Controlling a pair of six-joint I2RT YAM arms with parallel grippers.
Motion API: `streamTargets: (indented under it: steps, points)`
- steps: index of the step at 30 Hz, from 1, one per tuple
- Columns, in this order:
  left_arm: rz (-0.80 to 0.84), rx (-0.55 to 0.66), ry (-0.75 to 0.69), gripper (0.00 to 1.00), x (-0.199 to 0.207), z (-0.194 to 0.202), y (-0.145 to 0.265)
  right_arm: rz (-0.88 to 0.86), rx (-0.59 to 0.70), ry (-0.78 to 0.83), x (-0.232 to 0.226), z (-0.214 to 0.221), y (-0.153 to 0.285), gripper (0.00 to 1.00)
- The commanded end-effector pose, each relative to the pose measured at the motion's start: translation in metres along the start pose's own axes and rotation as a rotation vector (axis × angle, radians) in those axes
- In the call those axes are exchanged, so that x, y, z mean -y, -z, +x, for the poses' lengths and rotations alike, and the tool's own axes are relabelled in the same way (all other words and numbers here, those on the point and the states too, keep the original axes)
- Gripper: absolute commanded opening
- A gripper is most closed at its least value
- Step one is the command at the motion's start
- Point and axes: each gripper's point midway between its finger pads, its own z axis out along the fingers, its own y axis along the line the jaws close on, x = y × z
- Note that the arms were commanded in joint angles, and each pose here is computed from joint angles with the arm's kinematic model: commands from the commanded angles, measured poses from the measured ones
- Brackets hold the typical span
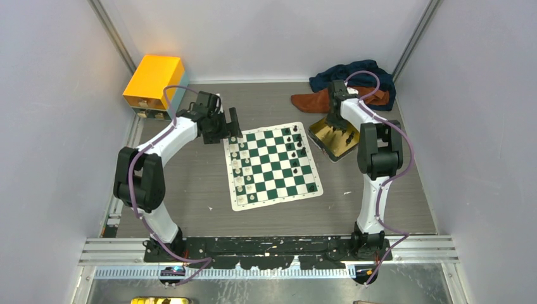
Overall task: Set up the chess pieces on the board
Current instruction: Pick up the chess piece from the storage box.
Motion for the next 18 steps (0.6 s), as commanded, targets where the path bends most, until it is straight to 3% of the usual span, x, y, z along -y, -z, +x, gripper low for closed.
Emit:
streamTargets:
  steps: [1, 18]
  points:
    - [0.041, 0.054, -0.033, 1.00, 0.0144, -0.0207, 0.0069, -0.028, 0.072, -0.037, -0.0085, -0.0300, 0.0058, 0.38]
    - [0.038, 0.049, -0.029, 1.00, 0.0116, -0.0226, 0.0034, -0.030, 0.065, -0.041, -0.0081, -0.0334, -0.0008, 0.34]
